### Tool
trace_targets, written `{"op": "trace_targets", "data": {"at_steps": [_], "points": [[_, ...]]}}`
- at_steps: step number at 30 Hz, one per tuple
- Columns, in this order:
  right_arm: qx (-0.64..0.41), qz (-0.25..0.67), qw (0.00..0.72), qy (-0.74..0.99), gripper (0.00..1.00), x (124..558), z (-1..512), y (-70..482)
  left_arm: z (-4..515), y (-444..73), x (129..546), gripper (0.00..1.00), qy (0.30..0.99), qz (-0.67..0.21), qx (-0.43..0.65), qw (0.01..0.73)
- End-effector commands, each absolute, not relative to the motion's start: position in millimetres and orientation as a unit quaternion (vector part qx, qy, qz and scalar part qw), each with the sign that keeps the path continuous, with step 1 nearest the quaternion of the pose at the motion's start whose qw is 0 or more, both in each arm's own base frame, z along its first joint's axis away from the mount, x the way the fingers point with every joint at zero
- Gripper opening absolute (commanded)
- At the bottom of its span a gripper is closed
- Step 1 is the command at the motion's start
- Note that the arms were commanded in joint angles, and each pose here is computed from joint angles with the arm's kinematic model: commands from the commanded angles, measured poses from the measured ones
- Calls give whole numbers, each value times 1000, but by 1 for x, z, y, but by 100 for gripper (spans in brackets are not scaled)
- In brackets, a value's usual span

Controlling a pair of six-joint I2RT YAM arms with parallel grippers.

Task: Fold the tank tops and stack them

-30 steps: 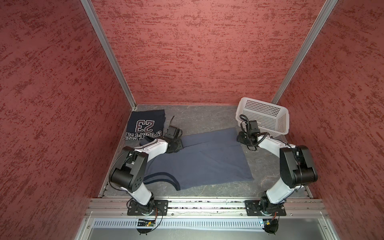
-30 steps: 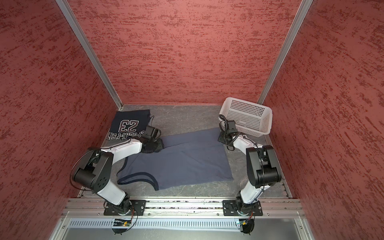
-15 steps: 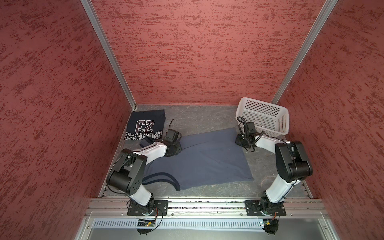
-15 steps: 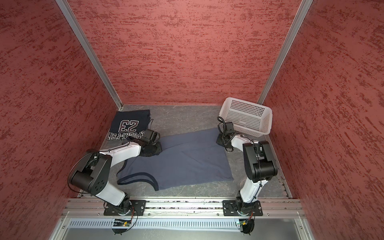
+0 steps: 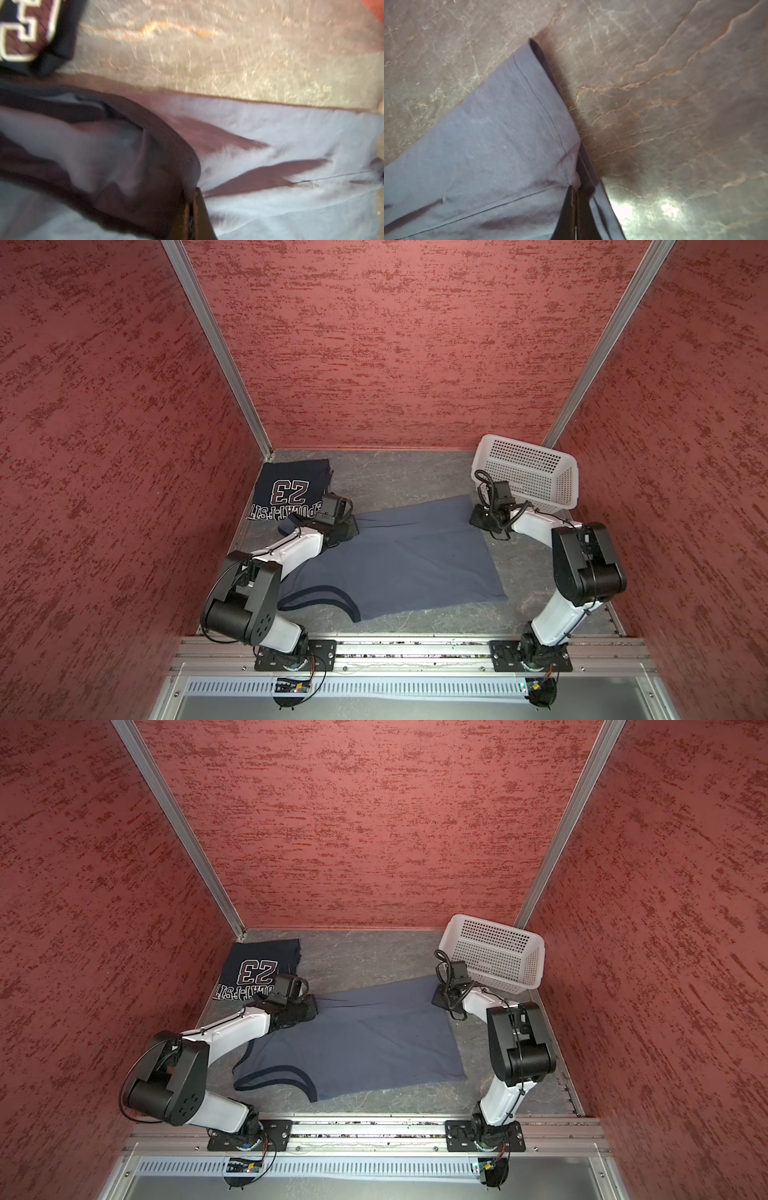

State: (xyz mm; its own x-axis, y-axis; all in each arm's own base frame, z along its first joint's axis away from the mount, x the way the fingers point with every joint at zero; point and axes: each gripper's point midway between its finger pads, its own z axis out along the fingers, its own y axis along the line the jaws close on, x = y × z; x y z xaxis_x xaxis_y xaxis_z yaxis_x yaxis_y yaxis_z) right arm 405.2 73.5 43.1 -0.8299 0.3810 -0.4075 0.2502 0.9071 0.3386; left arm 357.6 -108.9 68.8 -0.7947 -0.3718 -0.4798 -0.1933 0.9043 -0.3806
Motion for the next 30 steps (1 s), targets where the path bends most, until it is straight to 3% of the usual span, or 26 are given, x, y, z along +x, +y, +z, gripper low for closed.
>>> {"op": "trace_targets", "data": {"at_steps": [1,8,15,18,21,24,26,30], "points": [[162,138,275,937,0,419,74,71,98,-110,381,0,918,-180,-139,324],[173,131,276,936,0,405,75,66,101,-110,366,0,913,-182,-137,338],[188,142,239,942,0,375,34,68,33,-112,319,0,931,-197,-164,261],[189,144,233,943,5,374,31,70,25,-110,315,15,934,-193,-170,248],[191,147,244,939,18,377,42,69,32,-100,319,27,934,-179,-186,247],[193,138,259,936,39,378,56,65,49,-87,324,40,930,-158,-199,266],[192,130,268,935,44,377,65,62,64,-79,327,53,930,-134,-199,278],[183,114,282,935,49,376,86,64,91,-85,333,63,933,-115,-172,296]]}}
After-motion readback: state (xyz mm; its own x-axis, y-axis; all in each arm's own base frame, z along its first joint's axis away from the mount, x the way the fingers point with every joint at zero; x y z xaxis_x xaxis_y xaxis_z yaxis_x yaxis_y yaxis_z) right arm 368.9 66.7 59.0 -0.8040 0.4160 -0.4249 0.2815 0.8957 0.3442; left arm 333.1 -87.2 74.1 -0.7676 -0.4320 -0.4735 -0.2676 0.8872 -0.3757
